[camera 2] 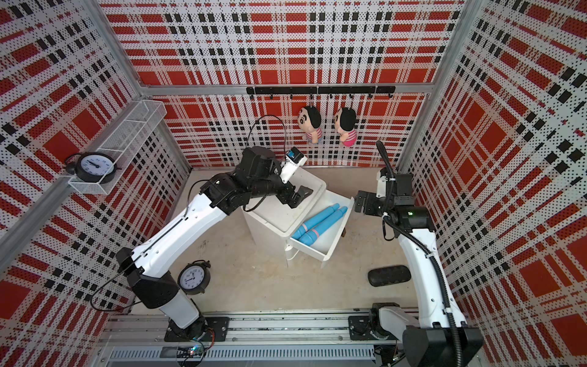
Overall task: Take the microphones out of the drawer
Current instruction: Pick up the microphone from the drawer.
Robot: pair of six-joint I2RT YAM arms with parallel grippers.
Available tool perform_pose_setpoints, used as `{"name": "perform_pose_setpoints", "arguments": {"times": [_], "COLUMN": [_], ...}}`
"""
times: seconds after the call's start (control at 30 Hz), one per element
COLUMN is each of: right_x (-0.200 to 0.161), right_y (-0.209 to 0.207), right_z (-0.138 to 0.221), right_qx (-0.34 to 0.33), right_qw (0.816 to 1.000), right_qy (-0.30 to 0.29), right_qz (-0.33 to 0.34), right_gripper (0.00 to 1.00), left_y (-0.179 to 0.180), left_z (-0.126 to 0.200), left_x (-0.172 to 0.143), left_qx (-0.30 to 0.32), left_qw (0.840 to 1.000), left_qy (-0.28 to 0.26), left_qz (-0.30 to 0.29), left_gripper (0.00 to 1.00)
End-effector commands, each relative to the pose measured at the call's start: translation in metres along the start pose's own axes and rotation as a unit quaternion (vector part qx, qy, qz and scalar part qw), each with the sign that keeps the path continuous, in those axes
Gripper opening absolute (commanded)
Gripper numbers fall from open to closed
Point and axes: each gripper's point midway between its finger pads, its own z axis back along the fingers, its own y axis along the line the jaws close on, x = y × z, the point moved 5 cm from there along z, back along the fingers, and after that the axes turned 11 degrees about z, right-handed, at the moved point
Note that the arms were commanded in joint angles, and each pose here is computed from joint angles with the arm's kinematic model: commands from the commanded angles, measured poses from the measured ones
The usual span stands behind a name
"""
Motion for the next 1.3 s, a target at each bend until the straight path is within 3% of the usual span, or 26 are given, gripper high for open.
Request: {"name": "perform_pose_setpoints", "arguments": {"times": [0.0, 0.13, 0.37, 1.27], "right_x": [-0.006, -0.019, -0.035, -0.061], "right_y": [-0.004, -0.013, -0.022, -0.030], "right_z": [0.004, 0.002, -0.002, 0.011], "right_qx": [0.009, 0.001, -0.024, -0.071], "right_qw": [1.000, 1.000, 0.999, 0.997], "right_qy": [-0.010, -0.011, -0.012, -0.005], "right_qz": [-0.002, -0.021, -0.033, -0.033], "right_gripper": [1.00, 1.00, 1.00, 1.00], "left_y": [-0.025, -0.047, -0.057, -0.061], "left_z": [-0.021, -0.038, -0.066, -0.120], "left_x": [-0.019, -0.026, -0.045, -0.095], "left_qx": [-0.028, -0.048, -0.054, -0.004], "left_qw": [0.998, 0.996, 0.993, 0.979], "left_qy": [0.053, 0.070, 0.104, 0.198], "left_qz": [-0.018, -0.017, -0.007, -0.042], "left_gripper": [0.98, 0.97, 0.78, 0.59]}}
